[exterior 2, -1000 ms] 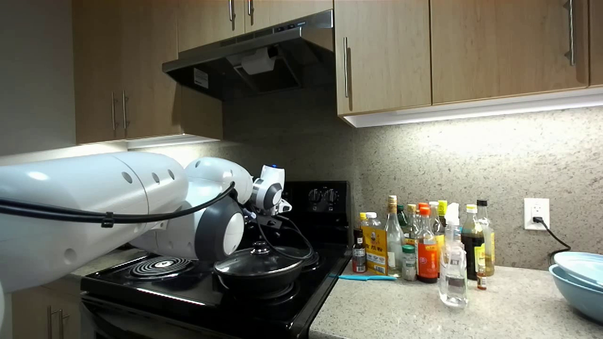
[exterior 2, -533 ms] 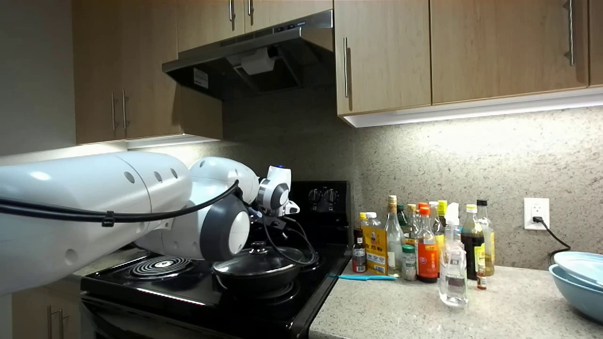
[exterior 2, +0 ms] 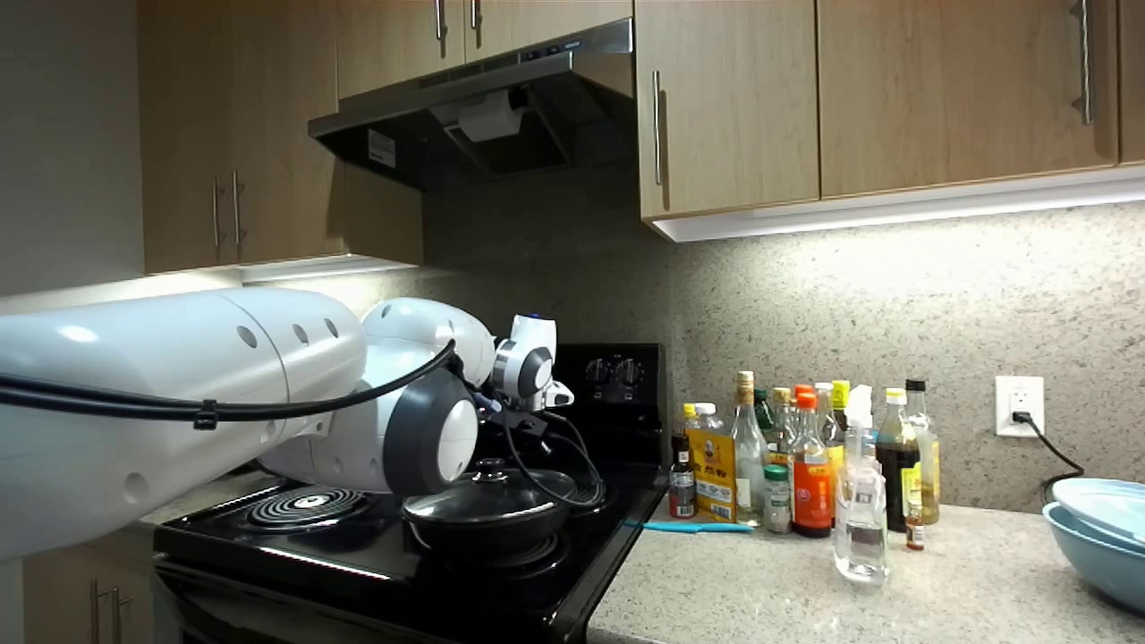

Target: Move the pan forward

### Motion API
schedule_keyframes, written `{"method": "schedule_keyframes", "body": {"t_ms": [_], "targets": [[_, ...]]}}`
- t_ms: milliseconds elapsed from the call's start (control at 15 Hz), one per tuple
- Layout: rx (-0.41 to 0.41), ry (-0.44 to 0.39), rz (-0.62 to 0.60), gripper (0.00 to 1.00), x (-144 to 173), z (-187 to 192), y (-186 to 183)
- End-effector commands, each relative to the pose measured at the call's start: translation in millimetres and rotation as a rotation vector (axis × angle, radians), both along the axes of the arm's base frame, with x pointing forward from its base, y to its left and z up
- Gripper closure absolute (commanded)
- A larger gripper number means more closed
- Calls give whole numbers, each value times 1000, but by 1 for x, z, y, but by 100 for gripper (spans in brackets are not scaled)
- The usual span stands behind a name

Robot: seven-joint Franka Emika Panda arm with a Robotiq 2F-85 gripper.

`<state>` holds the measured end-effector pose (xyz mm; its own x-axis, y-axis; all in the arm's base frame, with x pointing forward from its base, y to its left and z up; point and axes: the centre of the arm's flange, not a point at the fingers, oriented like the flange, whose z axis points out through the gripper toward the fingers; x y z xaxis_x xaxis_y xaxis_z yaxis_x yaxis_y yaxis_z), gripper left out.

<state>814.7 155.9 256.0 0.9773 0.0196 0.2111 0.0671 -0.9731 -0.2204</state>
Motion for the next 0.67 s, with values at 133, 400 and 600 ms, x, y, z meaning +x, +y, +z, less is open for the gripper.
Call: {"method": "schedule_keyframes", "body": {"t_ms": [133, 400, 600], "targets": [[2, 52, -3, 100, -6, -4, -65], [19, 39, -78, 100, 2, -6, -101], [-3, 44, -88, 100, 9, -6, -104]]}}
